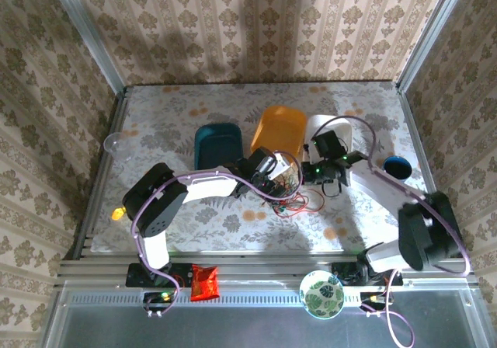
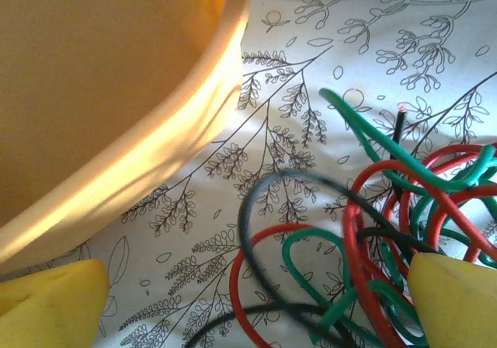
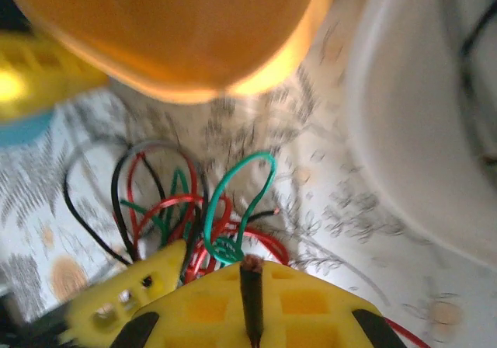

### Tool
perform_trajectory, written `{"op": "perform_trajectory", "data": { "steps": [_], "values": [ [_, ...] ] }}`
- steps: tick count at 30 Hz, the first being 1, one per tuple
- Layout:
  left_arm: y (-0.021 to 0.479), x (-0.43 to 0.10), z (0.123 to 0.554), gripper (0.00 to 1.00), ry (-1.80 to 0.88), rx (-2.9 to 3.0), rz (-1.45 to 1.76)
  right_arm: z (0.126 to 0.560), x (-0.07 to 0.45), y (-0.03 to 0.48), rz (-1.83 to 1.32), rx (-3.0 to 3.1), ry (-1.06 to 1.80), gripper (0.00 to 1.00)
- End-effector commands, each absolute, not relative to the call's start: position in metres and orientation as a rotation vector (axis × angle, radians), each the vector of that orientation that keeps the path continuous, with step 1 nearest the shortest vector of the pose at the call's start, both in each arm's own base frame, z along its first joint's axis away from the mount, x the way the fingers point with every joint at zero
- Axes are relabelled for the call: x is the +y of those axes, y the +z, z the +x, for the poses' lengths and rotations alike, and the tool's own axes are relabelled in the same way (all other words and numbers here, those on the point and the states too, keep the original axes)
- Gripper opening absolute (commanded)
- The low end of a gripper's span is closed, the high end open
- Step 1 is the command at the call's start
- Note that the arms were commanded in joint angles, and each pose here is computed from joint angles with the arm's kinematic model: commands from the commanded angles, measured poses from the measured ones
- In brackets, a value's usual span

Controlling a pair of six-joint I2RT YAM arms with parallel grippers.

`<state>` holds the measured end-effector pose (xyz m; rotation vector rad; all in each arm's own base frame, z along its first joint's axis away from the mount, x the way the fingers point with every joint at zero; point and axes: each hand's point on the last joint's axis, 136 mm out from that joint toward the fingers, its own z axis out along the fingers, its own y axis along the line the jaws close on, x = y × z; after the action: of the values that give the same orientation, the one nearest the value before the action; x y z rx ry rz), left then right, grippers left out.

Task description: Untangle the cables

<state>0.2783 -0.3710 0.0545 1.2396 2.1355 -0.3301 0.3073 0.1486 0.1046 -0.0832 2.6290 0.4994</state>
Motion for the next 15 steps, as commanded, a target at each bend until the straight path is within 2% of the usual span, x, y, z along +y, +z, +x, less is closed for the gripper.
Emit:
{"op": "perform_trajectory", "data": {
  "steps": [1, 15],
  "values": [
    [0.047, -0.364, 0.272, 1.00, -0.309, 2.158, 1.289, 0.327, 0.108, 0.159, 0.091, 2.421, 0.306, 0.00],
    [0.035, -0.358, 0.268, 1.00, -0.296, 2.182, 1.314, 0.313, 0.039, 0.307, 0.333, 1.916, 0.144, 0.00]
  ]
}}
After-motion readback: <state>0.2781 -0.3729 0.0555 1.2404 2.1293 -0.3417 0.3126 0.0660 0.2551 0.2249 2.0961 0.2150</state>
